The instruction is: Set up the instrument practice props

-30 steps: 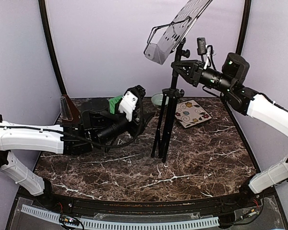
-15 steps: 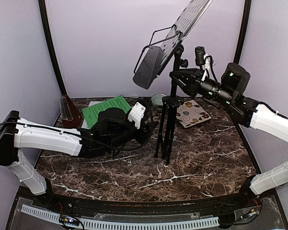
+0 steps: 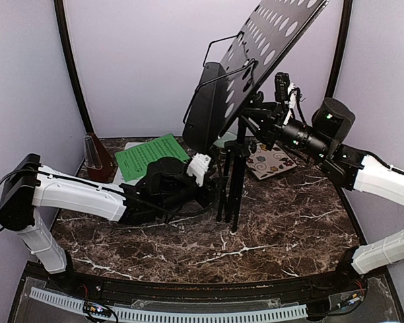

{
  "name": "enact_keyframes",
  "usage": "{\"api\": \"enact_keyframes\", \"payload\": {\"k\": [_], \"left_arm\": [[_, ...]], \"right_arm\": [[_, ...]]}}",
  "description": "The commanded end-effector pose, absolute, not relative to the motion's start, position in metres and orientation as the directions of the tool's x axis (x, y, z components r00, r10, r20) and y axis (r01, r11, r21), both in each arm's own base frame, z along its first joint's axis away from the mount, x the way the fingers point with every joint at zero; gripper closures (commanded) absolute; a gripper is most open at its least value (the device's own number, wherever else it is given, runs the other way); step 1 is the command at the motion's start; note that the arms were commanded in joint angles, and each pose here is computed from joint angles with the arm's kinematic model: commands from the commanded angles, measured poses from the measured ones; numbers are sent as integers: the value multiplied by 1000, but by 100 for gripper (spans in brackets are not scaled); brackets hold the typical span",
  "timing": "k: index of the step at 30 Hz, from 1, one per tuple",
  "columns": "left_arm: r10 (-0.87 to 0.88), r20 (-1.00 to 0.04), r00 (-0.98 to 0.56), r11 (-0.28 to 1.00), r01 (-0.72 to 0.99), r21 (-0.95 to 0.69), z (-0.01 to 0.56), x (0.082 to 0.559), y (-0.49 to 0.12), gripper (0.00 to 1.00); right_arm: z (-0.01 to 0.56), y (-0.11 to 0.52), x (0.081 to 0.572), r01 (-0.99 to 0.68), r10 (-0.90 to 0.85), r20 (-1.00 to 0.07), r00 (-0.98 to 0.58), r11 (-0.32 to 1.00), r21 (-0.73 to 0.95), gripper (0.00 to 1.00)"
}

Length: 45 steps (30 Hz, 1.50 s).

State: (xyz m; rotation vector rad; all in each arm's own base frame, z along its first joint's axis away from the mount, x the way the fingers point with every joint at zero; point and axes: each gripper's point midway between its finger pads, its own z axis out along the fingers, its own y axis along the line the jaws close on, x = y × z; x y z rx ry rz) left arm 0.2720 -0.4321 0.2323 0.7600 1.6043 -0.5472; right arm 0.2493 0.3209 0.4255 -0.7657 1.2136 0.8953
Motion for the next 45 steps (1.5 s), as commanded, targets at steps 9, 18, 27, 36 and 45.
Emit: {"api": "enact_keyframes", "payload": {"k": [9, 18, 27, 36, 45], "left_arm": [[125, -991, -38, 674, 736, 56, 251, 276, -442, 55], [128, -988, -82, 705, 709, 33, 246, 289, -453, 63], [178, -979, -102, 787, 612, 79, 237, 305, -439, 78], [231, -970, -78, 779, 613, 136, 235, 307, -441, 100], [321, -947, 25, 733, 627, 265, 235, 307, -444, 100]], "right_arm": [[505, 292, 218, -857, 355, -870, 341, 497, -133, 100], [508, 289, 220, -848, 364, -867, 342, 516, -118, 100], [513, 283, 228, -827, 369, -868, 333, 556, -81, 100], [525, 284, 239, -792, 312, -887, 340, 604, -92, 100], [555, 281, 243, -743, 222, -888, 402, 646, -175, 100]]}}
